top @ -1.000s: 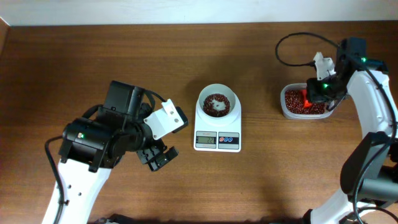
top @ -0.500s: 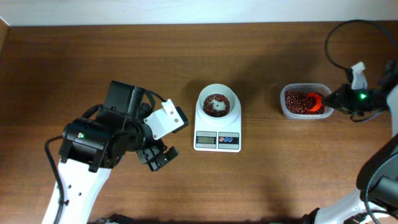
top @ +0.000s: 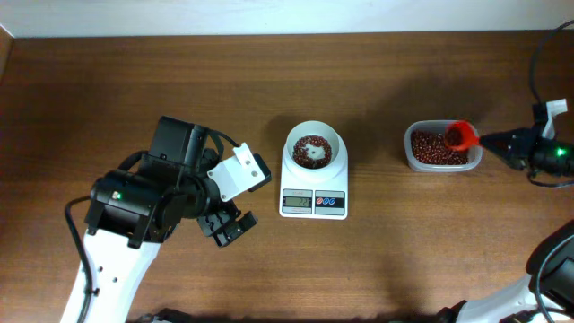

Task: Scoop and weigh 50g on scale
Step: 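Carry the filled scoop with the right gripper over the scale bowl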

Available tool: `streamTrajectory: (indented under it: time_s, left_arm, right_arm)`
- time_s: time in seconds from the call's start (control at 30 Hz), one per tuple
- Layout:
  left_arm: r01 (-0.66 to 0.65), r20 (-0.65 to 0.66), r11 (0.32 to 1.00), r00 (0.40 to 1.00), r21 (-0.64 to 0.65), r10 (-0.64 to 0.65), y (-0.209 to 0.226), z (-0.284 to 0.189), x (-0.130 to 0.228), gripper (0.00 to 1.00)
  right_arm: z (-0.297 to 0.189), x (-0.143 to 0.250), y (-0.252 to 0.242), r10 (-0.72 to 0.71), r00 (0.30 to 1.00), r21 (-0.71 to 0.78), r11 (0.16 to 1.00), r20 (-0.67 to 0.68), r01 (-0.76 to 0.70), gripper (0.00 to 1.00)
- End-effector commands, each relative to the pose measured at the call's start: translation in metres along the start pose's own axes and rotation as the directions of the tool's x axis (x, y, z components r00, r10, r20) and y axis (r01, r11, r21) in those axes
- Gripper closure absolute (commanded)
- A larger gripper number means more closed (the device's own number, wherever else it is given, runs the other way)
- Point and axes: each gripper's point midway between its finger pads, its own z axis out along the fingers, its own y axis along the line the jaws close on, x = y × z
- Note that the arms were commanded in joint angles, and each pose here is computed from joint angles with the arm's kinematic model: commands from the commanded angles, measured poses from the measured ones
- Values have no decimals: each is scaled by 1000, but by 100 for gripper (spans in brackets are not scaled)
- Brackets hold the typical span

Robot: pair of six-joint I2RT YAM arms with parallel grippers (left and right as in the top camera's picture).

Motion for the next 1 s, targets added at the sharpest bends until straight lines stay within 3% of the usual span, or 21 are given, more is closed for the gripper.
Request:
streamTrajectory:
  time_s: [0.0,0.13,0.33,0.57,0.67,0.73,0.8,0.87,0.93,0.97]
  left_arm:
    - [-14,10,1000,1000,-16,14,3,-4,-3,1]
    - [-14,10,1000,1000,-16,14,3,-4,-3,1]
    - [-14,10,1000,1000,-16,14,3,-4,-3,1]
    - [-14,10,1000,1000,-16,14,3,-4,-3,1]
    - [-14,10,1000,1000,-16,14,3,-4,-3,1]
    - [-14,10,1000,1000,-16,14,3,-4,-3,1]
    - [-14,10,1000,1000,-16,14,3,-4,-3,1]
    - [-14,10,1000,1000,-16,14,3,-4,-3,1]
    - [-14,10,1000,1000,-16,14,3,-4,-3,1]
    - [-14,10,1000,1000,-16,14,3,-4,-3,1]
  right_arm:
    - [23,3,35,-47,999,-149,988,-22,43,96]
    - [67,24,67,-133,981,-197,975,-140,104,96]
    - [134,73,120,-323,898,-302,925,-300,232,96]
    - [180,97,139,-511,793,-319,852,-333,415,96]
    - [201,98,126,-594,720,-221,804,-359,552,96]
    - [205,110,139,-608,708,-283,794,-359,538,96]
    - [212,103,131,-621,697,-220,782,-359,583,96]
    - [207,109,149,-636,699,-307,771,-329,557,96]
    - [211,99,138,-661,675,-233,749,-328,620,96]
    - [211,97,137,-632,698,-209,773,-336,599,96]
